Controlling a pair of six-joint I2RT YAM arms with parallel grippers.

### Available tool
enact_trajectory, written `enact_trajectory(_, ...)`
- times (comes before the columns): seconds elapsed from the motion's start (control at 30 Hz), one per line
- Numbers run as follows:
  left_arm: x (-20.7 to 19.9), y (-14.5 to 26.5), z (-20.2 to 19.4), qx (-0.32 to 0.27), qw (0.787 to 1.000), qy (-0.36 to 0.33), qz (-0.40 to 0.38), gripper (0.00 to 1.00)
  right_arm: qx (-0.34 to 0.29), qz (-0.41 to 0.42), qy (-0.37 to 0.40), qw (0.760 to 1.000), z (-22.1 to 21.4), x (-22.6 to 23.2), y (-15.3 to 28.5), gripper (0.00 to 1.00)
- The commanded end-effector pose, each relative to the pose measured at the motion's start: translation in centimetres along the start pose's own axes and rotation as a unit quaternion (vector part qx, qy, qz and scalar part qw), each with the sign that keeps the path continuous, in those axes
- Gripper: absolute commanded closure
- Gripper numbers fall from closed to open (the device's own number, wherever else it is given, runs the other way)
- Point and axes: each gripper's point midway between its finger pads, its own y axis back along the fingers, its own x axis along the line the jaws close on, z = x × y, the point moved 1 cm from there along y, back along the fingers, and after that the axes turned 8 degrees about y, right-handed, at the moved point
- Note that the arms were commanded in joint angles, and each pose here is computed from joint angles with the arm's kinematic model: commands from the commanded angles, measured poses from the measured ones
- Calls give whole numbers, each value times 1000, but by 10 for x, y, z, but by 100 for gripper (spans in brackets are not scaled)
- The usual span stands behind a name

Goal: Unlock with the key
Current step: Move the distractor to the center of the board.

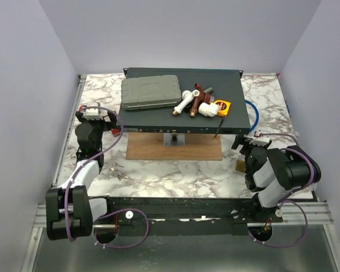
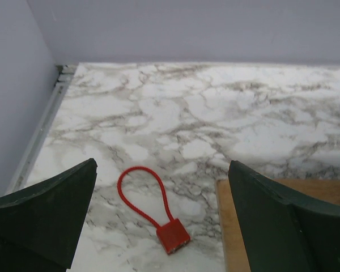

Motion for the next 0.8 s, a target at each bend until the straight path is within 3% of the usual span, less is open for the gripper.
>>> enact_trajectory(0.0,1,15,23,-1,998,65,-20,2,-128,-22,-42,991,62,-11,8,0)
enact_trajectory(0.1,-8,22,28,25,995,78,-49,1,-118,-118,-89,982,65,-42,14,0)
enact_trajectory(0.23,-11,30,21,112,989,86,-49,2,-85,-146,-112,979,74,-48,12,0)
enact_trajectory(0.43,-6,52,34,139,988,42,-54,2,-83,-70,-146,983,105,-25,18,0)
enact_trajectory(0.53,-2,67,40,153,986,45,-50,2,-78,-66,-224,969,113,-24,31,0)
enact_trajectory(0.67,-2,84,45,175,978,98,-63,4,-59,-58,-358,930,118,-17,43,0)
enact_trajectory(0.77,-6,93,44,206,969,112,-84,8,-24,29,-373,927,124,14,49,0)
